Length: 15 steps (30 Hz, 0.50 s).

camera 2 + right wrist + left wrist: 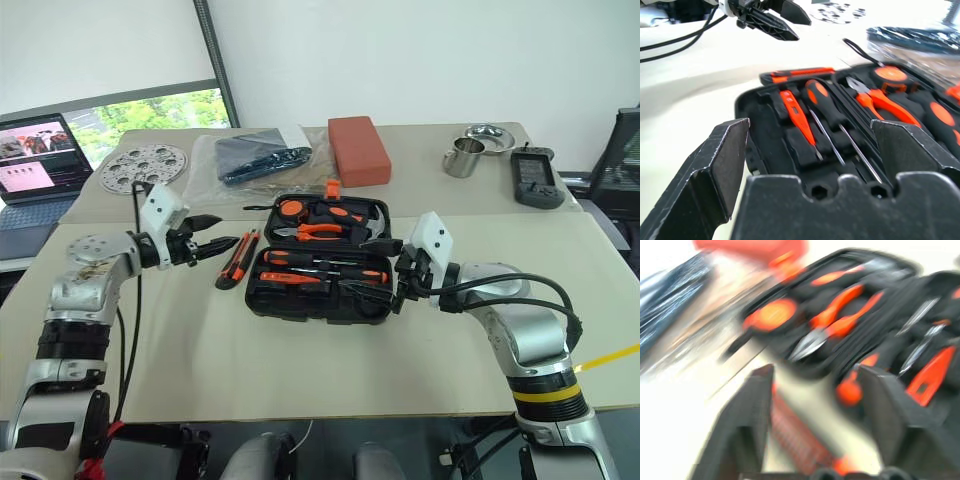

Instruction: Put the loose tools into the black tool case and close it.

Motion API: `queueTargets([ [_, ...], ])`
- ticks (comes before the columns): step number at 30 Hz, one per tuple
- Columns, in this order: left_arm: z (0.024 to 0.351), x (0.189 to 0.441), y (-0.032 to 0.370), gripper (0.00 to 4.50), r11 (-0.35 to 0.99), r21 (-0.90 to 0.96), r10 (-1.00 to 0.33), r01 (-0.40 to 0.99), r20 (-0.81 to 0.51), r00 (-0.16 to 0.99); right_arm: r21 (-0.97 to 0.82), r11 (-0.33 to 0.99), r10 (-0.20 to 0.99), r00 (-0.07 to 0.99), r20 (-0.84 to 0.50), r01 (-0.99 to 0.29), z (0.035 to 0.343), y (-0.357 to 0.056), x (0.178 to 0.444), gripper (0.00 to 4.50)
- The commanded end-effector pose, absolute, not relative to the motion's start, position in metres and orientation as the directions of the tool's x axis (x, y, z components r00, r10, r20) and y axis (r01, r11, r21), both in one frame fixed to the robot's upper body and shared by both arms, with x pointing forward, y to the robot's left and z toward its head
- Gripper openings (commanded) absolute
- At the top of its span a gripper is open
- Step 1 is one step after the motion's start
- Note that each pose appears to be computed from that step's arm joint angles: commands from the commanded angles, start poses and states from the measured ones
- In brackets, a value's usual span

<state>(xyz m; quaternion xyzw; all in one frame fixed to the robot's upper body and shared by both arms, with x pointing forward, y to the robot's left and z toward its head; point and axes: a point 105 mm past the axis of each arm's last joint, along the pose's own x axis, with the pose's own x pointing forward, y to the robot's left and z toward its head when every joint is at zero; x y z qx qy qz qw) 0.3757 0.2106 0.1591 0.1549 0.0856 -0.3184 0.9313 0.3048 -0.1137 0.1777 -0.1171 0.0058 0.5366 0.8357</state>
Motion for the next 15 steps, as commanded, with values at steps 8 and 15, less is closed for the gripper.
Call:
queueTargets([
  [8, 0.118, 0.370, 0.198, 4.41, 0.889, 0.230, -0.319, 0.397, -0.312, 0.895, -0.241, 0.343, 0.922, 0.375, -0.101, -0.908, 0.190, -0.100, 0.306, 4.50],
  [15, 0.104, 0.380, 0.180, 4.41, 0.919, 0.201, -0.265, 0.340, -0.324, 0.908, -0.243, 0.348, 0.919, 0.381, -0.103, -0.905, 0.189, -0.101, 0.306, 4.50],
])
